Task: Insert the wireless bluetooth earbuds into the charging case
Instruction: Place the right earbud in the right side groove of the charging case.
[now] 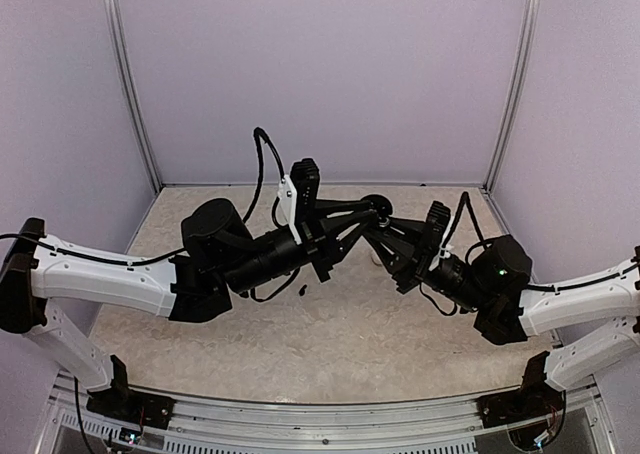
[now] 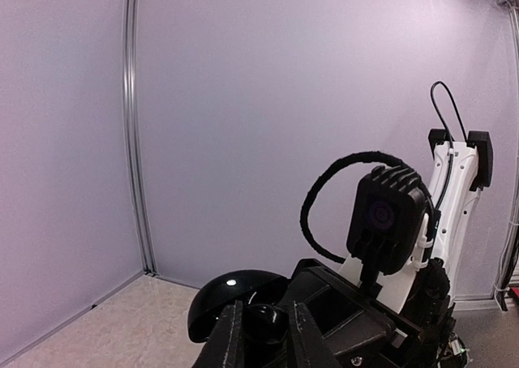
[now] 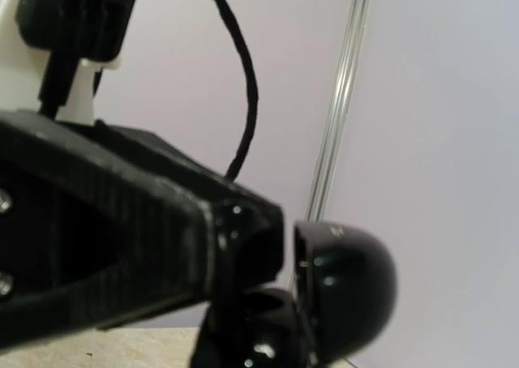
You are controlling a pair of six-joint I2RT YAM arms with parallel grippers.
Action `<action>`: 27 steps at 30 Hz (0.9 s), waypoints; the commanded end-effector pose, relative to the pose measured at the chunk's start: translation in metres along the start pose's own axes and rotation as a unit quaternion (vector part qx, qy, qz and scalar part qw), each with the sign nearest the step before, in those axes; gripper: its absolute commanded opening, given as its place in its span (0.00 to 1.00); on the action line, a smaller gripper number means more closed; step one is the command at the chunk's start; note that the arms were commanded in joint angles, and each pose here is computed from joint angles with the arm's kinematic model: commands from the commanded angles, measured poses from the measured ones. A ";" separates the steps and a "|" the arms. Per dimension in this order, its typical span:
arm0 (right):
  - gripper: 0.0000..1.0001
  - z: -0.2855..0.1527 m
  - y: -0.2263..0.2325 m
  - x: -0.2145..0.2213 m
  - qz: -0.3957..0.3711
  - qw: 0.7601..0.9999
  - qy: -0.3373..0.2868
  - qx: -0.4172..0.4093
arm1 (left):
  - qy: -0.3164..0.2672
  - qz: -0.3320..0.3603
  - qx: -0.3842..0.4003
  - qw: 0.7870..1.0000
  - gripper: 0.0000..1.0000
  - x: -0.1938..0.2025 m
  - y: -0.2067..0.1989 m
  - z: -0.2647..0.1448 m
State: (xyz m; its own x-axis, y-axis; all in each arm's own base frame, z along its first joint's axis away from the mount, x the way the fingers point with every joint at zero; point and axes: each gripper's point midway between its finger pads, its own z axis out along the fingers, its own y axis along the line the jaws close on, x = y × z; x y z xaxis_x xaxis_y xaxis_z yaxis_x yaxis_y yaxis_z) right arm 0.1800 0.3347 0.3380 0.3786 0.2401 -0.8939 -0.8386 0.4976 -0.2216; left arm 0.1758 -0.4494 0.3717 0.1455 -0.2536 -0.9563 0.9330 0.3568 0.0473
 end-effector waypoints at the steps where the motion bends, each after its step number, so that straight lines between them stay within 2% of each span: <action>1: 0.00 -0.003 -0.003 -0.038 0.009 0.998 -0.059 0.007 | 0.021 -0.002 -0.039 0.999 0.19 0.015 0.015 -0.004; 16: 0.00 0.001 -0.003 -0.022 0.015 0.999 -0.040 0.010 | 0.067 0.034 -0.032 0.997 0.19 0.033 0.005 0.005; 27: 0.00 -0.002 -0.004 -0.023 0.012 0.999 -0.041 0.013 | 0.094 0.044 -0.060 0.993 0.21 0.042 0.017 -0.002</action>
State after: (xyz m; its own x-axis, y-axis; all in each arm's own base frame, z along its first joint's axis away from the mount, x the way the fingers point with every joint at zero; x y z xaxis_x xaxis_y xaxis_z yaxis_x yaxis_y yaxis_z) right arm 0.1872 0.3320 0.3352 0.3549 0.2347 -0.9050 -0.8284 0.5276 -0.1881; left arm 0.1841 -0.4529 0.3650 0.1728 -0.1748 -0.9693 0.8976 0.4332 0.0818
